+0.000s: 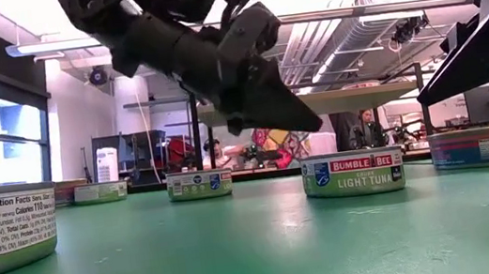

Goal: Stack canned seafood by type on shelf
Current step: Put the green tuna can on the shelf

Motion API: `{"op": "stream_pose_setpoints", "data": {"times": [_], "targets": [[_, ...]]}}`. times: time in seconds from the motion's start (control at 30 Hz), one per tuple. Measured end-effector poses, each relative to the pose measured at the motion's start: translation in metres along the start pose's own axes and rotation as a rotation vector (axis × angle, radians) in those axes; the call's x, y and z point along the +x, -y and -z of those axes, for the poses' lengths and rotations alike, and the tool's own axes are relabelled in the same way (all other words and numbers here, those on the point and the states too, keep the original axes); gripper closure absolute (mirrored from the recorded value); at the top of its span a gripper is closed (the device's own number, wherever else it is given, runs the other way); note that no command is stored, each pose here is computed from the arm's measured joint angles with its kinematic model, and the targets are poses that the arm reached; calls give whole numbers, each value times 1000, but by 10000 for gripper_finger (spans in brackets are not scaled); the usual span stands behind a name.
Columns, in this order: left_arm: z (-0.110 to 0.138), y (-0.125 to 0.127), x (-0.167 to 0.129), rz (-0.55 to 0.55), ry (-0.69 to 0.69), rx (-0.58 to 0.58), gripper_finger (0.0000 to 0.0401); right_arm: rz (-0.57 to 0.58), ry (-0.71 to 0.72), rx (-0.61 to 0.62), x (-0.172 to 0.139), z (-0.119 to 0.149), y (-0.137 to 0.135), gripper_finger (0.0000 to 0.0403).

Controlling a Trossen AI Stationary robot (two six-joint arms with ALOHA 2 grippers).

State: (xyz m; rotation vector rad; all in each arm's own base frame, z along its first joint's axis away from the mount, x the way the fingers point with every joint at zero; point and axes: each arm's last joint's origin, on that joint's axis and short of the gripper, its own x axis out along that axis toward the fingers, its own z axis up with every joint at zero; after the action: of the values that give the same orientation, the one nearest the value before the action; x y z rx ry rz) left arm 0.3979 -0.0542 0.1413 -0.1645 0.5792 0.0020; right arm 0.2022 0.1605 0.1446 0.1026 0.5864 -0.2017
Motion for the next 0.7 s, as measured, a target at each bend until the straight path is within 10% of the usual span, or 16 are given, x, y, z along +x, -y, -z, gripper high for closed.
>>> {"op": "stream_pose_setpoints", "data": {"times": [0.7], "targets": [[19,-13,16,-25,-69,-9,401,-10,9,-12,0,-1,-1,270]]}}
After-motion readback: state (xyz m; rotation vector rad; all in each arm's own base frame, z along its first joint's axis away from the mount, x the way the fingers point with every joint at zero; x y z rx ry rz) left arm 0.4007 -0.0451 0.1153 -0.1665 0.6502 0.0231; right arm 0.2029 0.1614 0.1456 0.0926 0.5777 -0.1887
